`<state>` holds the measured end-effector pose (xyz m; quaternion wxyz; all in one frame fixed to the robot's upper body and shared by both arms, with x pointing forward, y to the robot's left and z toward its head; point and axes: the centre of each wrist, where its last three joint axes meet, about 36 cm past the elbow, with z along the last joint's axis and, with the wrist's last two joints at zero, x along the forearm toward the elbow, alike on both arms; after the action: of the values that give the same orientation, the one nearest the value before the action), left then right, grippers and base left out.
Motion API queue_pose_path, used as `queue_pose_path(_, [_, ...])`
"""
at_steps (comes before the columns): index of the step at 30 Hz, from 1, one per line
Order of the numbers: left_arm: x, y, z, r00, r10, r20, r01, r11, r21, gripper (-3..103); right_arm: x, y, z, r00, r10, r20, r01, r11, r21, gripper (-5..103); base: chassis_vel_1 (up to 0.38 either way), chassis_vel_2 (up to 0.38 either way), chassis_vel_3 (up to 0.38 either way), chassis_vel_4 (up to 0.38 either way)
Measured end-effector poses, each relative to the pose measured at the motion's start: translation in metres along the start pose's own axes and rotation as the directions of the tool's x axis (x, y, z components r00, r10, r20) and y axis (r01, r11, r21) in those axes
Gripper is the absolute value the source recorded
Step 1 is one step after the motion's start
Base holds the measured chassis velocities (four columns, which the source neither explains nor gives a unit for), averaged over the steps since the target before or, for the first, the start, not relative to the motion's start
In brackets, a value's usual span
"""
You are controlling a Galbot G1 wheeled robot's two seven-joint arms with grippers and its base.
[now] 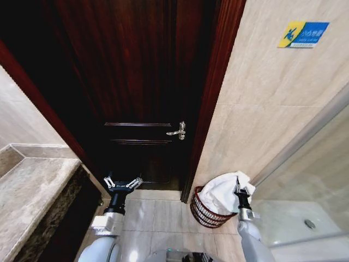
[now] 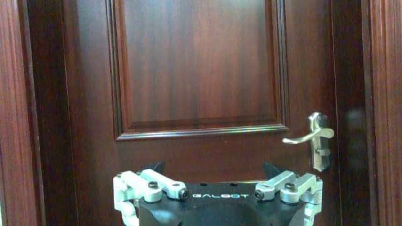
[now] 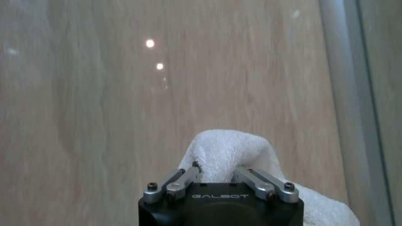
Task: Discard the used towel into the hamper.
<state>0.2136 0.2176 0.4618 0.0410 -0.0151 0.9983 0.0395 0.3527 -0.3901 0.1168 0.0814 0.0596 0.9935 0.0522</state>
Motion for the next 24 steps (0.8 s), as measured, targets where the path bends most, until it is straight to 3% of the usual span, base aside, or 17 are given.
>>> queue_pose_path(5, [0.0,0.0,0.0,1.0,0.0,0.0,0.0,1.0,0.0,100,0.008,0.004,0.024,0.996,0.016,-0.084,-0.019,0.999,-0.028,13,0.0,0.0,0.0,0.0])
queue_pose_path(14, [0.0,0.0,0.0,1.0,0.0,0.0,0.0,1.0,0.0,100,0.015,0.01,0.044,0.982,0.015,-0.186,-0.019,1.0,-0.019,13,0.0,0.0,0.0,0.0])
queue_pose_path(24, [0.0,0.0,0.0,1.0,0.0,0.0,0.0,1.0,0.0,100,0.024,0.018,0.046,0.964,0.018,-0.265,-0.02,1.0,-0.006,13,0.0,0.0,0.0,0.0])
